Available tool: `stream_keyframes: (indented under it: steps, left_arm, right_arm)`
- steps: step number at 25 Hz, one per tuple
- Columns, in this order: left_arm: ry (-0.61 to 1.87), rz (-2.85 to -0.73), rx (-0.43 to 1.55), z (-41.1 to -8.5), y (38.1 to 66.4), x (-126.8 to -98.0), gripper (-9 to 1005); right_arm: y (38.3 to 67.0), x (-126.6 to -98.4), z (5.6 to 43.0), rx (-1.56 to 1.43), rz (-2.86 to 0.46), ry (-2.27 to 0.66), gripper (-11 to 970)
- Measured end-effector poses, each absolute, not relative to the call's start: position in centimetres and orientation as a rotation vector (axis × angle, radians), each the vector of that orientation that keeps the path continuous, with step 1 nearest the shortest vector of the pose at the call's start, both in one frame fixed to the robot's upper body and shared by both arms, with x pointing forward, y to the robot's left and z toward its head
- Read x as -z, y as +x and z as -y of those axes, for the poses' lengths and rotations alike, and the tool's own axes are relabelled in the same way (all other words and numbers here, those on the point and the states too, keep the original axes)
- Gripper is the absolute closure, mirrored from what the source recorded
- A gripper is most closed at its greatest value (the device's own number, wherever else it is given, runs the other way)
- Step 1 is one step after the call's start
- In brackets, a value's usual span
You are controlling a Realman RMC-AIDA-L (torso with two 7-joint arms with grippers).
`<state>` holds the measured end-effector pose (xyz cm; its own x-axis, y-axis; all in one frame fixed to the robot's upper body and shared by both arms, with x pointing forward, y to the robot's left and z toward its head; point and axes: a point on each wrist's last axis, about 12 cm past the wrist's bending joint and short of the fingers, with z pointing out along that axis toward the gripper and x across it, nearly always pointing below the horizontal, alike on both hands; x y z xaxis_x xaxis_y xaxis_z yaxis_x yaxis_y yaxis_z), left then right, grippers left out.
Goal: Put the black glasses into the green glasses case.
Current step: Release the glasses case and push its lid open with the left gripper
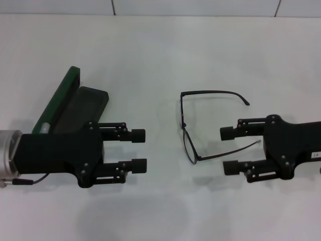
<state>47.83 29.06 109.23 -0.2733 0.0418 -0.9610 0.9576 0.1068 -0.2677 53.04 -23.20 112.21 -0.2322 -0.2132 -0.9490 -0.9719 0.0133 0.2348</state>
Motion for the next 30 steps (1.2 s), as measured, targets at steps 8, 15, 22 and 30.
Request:
stream_keyframes:
  steps: [8,15,22,30]
  left_arm:
    - [1.035,-1.499,1.294,-29.3,47.9,-109.3,379]
    - [1.073,-1.463,1.229,-30.1,48.0,-109.6,384]
    - [1.035,-1.425,1.114,-31.2,48.4,-110.5,388]
    - [1.016,-1.654,0.766,-31.0,51.9,-117.1,393]
  right_arm:
    - [52.8,-112.0,22.2,-1.252,-1.458,-1.368,237]
    - [52.6,-112.0,22.0,-1.265,-1.392,-1.314,237]
    - [52.7,-111.4,22.7,-1.238,-1.357,-1.101,237]
    - [51.0,-110.9,27.9,-1.121,-1.305,-0.744,237]
